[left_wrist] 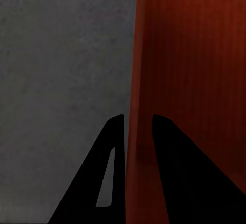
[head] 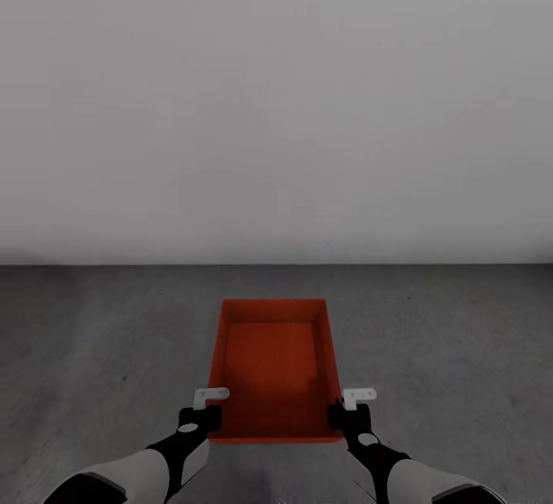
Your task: Move the two storage containers from the living room to the garage. In the garage, place one container on the floor and stack the other container on top of it (either order is fine).
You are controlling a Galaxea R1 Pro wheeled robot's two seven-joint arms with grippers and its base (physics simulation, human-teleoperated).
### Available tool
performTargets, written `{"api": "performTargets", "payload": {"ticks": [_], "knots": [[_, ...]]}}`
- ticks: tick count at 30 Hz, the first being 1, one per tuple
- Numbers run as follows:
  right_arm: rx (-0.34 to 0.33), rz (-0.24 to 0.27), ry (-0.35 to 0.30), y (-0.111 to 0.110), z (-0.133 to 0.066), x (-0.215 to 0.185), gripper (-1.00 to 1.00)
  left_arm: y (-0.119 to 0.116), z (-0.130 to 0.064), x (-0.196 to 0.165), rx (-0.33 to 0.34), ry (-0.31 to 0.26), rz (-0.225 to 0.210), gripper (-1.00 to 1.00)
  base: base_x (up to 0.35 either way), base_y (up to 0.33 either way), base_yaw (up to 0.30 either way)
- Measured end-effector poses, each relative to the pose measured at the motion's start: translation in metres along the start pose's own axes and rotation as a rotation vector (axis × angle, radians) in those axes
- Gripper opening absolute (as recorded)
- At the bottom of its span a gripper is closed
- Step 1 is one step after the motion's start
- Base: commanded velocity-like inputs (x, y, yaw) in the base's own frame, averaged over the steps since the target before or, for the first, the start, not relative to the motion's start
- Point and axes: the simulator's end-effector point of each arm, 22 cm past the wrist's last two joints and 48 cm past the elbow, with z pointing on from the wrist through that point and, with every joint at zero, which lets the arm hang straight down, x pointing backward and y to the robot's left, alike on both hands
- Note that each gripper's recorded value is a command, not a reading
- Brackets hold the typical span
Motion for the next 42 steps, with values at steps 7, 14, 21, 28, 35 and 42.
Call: {"api": "performTargets", "payload": {"ticks": [7, 14, 21, 28, 35, 42], "knots": [[0.0, 0.001, 0.01, 0.0004, 0.0012, 0.0057, -1.0, 0.0001, 0.0021, 0.005, 0.0, 0.01, 0.002, -1.0, 0.0, 0.0, 0.0], [0.0, 0.001, 0.011, 0.0007, 0.0014, 0.0062, -1.0, 0.0004, 0.0023, 0.0056, -0.001, 0.011, 0.003, -1.0, 0.0, 0.0, 0.0], [-0.001, 0.0, 0.004, 0.004, 0.0007, 0.0052, -1.0, 0.0037, 0.0029, 0.0056, 0.003, 0.001, 0.004, -1.0, 0.0, 0.0, 0.0], [-0.004, -0.01, 0.003, 0.0026, 0.0013, 0.0042, -1.0, 0.0021, 0.0022, 0.0074, 0.003, 0.002, -0.006, -1.0, 0.0, 0.0, 0.0], [-0.004, -0.01, 0.003, 0.0025, 0.0013, 0.0042, -1.0, 0.002, 0.0021, 0.0073, 0.002, 0.002, -0.006, -1.0, 0.0, 0.0, 0.0], [-0.004, -0.014, 0.0, 0.0021, 0.0018, 0.0024, -1.0, 0.0017, 0.0021, 0.0067, 0.002, 0.0, -0.009, -1.0, 0.0, 0.0, 0.0]]}}
